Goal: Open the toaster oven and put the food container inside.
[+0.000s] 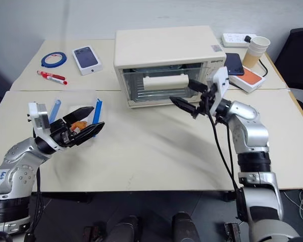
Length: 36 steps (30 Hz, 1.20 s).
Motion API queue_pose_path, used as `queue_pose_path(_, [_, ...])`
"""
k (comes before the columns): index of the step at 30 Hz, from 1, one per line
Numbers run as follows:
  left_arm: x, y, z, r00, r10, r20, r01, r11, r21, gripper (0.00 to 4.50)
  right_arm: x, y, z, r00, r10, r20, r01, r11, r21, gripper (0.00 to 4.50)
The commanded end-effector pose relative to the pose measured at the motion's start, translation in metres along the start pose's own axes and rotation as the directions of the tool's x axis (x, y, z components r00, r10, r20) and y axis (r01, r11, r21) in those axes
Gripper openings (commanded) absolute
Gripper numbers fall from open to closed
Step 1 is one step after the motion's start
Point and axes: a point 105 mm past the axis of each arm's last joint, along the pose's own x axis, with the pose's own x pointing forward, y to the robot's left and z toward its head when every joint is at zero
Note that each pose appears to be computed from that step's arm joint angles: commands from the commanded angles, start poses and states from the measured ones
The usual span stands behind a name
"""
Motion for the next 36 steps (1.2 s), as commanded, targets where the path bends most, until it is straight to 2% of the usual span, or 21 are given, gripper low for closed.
queue_pose_path(1, [0.001, 0.01, 0.009, 1.0, 0.003, -0.009, -0.003, 0.998, 0.062, 4.47, -0.013, 0.016, -0.014, 0.991, 0.082, -0.102, -0.092, 0.991, -0.096, 4.43])
queue_pose_path(3, [0.003, 0.017, 0.014, 1.0, 0.007, -0.001, -0.007, 0.998, 0.065, 4.47, -0.021, 0.021, -0.026, 0.984, 0.095, -0.151, -0.114, 0.986, -0.124, 4.43])
queue_pose_path(7, [0.016, 0.027, 0.018, 1.0, -0.011, 0.0, 0.011, 0.996, 0.087, 3.73, -0.023, 0.022, -0.031, 0.989, 0.066, -0.13, -0.085, 0.986, -0.146, 4.5])
queue_pose_path(11, [0.043, 0.048, 0.018, 0.998, 0.06, 0.012, -0.061, 0.986, 0.155, 2.74, -0.021, 0.023, -0.036, 0.991, 0.054, -0.123, -0.072, 0.986, -0.153, 4.5])
queue_pose_path(17, [0.085, 0.036, 0.01, 0.998, -0.046, 0.048, 0.039, 0.988, 0.148, 1.18, -0.019, 0.025, -0.038, 0.992, 0.052, -0.117, -0.069, 0.986, -0.153, 4.5])
queue_pose_path(19, [0.09, 0.032, 0.009, 0.995, -0.091, 0.049, 0.083, 0.987, 0.14, 0.62, -0.021, 0.025, -0.038, 0.992, 0.047, -0.118, -0.065, 0.986, -0.155, 4.5])
queue_pose_path(22, [0.087, 0.027, 0.011, 0.989, -0.137, 0.061, 0.128, 0.982, 0.136, 0.03, -0.024, 0.021, -0.035, 0.994, 0.019, -0.104, -0.033, 0.99, -0.137, 4.5])
queue_pose_path(26, [0.071, 0.022, 0.011, 0.981, -0.181, 0.062, 0.177, 0.981, 0.074, 0.03, -0.027, 0.011, -0.028, 0.997, -0.032, -0.075, 0.024, 0.994, -0.107, 4.5])
queue_pose_path(28, [0.063, 0.025, 0.006, 0.987, -0.162, 0.018, 0.161, 0.986, 0.052, 0.4, -0.025, 0.003, -0.021, 0.997, -0.057, -0.048, 0.052, 0.993, -0.102, 4.5])
queue_pose_path(35, [0.052, 0.029, 0.005, 0.996, -0.086, 0.016, 0.084, 0.993, 0.088, 2.02, -0.001, -0.03, 0.004, 0.994, -0.105, 0.013, 0.106, 0.99, -0.098, 4.5])
queue_pose_path(36, [0.052, 0.027, 0.005, 0.996, -0.091, 0.023, 0.089, 0.992, 0.087, 2.02, 0.003, -0.033, 0.006, 0.995, -0.104, 0.013, 0.105, 0.989, -0.1, 4.5])
